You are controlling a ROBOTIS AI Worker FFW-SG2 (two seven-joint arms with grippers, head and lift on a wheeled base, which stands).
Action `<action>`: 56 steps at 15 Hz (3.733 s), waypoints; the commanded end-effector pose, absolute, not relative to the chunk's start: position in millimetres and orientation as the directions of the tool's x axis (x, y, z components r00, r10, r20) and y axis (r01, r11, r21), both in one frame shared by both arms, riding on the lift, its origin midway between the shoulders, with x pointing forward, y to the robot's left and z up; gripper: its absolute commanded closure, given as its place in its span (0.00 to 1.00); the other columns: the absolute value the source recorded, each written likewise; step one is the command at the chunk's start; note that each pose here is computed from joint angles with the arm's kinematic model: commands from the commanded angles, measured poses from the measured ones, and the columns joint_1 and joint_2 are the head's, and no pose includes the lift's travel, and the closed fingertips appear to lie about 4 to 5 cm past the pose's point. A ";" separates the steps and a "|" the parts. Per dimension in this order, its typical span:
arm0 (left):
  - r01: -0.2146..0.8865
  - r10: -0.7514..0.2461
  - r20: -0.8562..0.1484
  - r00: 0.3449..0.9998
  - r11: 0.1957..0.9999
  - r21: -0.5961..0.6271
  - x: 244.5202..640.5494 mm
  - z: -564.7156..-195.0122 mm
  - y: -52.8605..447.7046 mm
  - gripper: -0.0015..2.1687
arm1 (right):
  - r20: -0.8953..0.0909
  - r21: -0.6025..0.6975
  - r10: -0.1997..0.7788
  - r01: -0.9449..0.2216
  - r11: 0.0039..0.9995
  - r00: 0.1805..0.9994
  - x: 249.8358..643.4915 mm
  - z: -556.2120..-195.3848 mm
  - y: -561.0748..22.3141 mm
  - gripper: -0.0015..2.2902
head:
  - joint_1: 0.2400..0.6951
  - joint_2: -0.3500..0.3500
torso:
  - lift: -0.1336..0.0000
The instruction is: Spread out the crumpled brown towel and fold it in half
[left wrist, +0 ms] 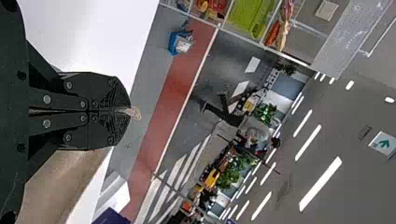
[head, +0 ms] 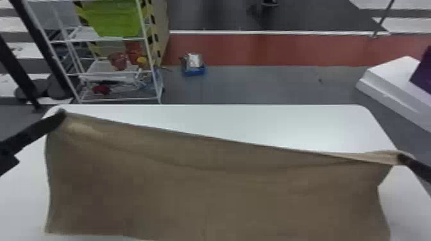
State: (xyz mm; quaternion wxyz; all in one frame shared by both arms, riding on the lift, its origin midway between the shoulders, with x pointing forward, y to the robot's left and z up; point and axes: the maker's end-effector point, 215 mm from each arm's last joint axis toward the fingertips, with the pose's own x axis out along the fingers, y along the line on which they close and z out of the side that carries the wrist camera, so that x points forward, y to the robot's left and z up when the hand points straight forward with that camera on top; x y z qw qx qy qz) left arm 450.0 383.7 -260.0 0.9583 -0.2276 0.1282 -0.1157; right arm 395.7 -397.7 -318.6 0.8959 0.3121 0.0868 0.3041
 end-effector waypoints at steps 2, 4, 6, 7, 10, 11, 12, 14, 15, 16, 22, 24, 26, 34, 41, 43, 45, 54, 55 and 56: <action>0.158 -0.249 -0.164 0.954 0.888 -0.431 468.4 -270.4 389.8 0.63 | 0.030 0.586 0.591 -0.493 0.643 0.806 413.7 -331.2 -400.8 0.98 | 1.00 0.47 | 0.07; 0.158 -0.248 -0.157 0.956 0.885 -0.437 452.8 -264.7 398.4 0.63 | 0.050 0.575 0.600 -0.514 0.637 0.799 397.7 -317.9 -400.9 0.98 | 1.00 0.47 | 0.07; 0.176 -0.261 -0.125 0.957 0.868 -0.464 422.1 -243.2 408.0 0.63 | 0.052 0.548 0.612 -0.535 0.643 0.789 368.6 -299.9 -398.7 0.98 | 1.00 0.48 | 0.07; 0.184 -0.275 -0.121 0.954 0.851 -0.491 405.1 -238.1 410.2 0.63 | 0.049 0.537 0.610 -0.536 0.651 0.791 355.0 -292.1 -400.5 0.98 | 1.00 0.50 | 0.07; 0.209 -0.319 -0.089 0.944 0.782 -0.587 346.5 -216.9 412.6 0.63 | 0.100 0.545 0.586 -0.537 0.644 0.804 307.3 -257.8 -415.5 0.98 | 1.00 0.51 | 0.07; 0.219 -0.338 -0.083 0.937 0.758 -0.615 329.0 -211.3 411.1 0.63 | 0.110 0.548 0.583 -0.538 0.640 0.805 291.7 -246.3 -418.9 0.98 | 1.00 0.51 | 0.07; 0.226 -0.348 -0.078 0.934 0.748 -0.624 314.3 -203.4 409.1 0.63 | 0.121 0.546 0.578 -0.540 0.640 0.807 278.7 -236.0 -423.8 0.98 | 1.00 0.50 | 0.07; 0.238 -0.357 -0.061 0.932 0.731 -0.639 297.2 -195.7 406.4 0.63 | 0.141 0.570 0.547 -0.520 0.637 0.825 260.0 -222.8 -437.5 0.98 | 1.00 0.46 | 0.07; 0.252 -0.361 -0.041 0.932 0.722 -0.644 291.1 -190.1 406.5 0.63 | 0.157 0.583 0.529 -0.511 0.632 0.834 249.8 -214.3 -445.7 0.98 | 1.00 0.44 | 0.07; 0.255 -0.362 -0.034 0.932 0.718 -0.648 286.4 -187.6 407.5 0.63 | 0.153 0.580 0.523 -0.504 0.640 0.839 243.1 -208.3 -448.8 0.98 | 1.00 0.42 | 0.07; 0.225 -0.315 -0.028 0.949 0.734 -0.641 264.5 -180.5 435.5 0.63 | 0.154 0.642 0.486 -0.461 0.613 0.860 206.6 -194.9 -451.4 0.98 | 1.00 0.38 | 0.07; 0.217 -0.308 -0.037 0.951 0.744 -0.632 266.2 -179.8 442.2 0.63 | 0.132 0.639 0.480 -0.444 0.628 0.867 205.4 -196.8 -451.2 0.98 | 1.00 0.41 | 0.07; 0.195 -0.306 -0.071 0.949 0.751 -0.630 280.4 -193.4 443.3 0.63 | 0.113 0.633 0.497 -0.448 0.631 0.860 217.5 -209.7 -444.4 0.98 | 1.00 0.46 | 0.07; 0.292 -0.508 -0.092 0.856 0.623 -0.725 292.0 -234.7 362.3 0.62 | -0.107 0.492 0.461 -0.356 0.794 0.881 327.5 -318.1 -402.2 0.98 | 1.00 0.47 | 0.07; 0.326 -0.661 -0.319 0.680 0.662 -0.675 294.2 -326.7 253.8 0.59 | -0.261 0.399 0.451 -0.330 0.855 0.853 357.2 -389.9 -379.8 0.98 | 1.00 0.31 | 0.07; 0.349 -0.695 -0.374 0.614 0.664 -0.661 283.7 -348.2 222.6 0.59 | -0.265 0.403 0.450 -0.326 0.855 0.853 357.2 -392.0 -381.0 0.98 | 1.00 0.21 | 0.07; 0.380 -0.709 -0.419 0.567 0.677 -0.631 272.0 -359.9 203.2 0.55 | -0.271 0.410 0.444 -0.315 0.856 0.854 355.3 -396.5 -383.7 0.98 | 1.00 0.13 | 0.07; 0.526 -0.727 -0.552 0.407 0.681 -0.509 223.2 -397.2 145.2 0.28 | -0.290 0.445 0.410 -0.258 0.858 0.864 345.0 -416.8 -403.3 0.98 | 1.00 0.00 | 0.07; 0.536 -0.736 -0.548 0.397 0.671 -0.513 220.1 -398.2 135.0 0.28 | -0.291 0.445 0.411 -0.258 0.857 0.864 345.4 -418.0 -403.1 0.98 | 1.00 0.00 | 0.07; 0.553 -0.753 -0.537 0.380 0.650 -0.521 216.0 -397.6 120.2 0.28 | -0.291 0.448 0.412 -0.258 0.856 0.863 345.4 -418.8 -402.7 0.98 | 1.00 0.00 | 0.07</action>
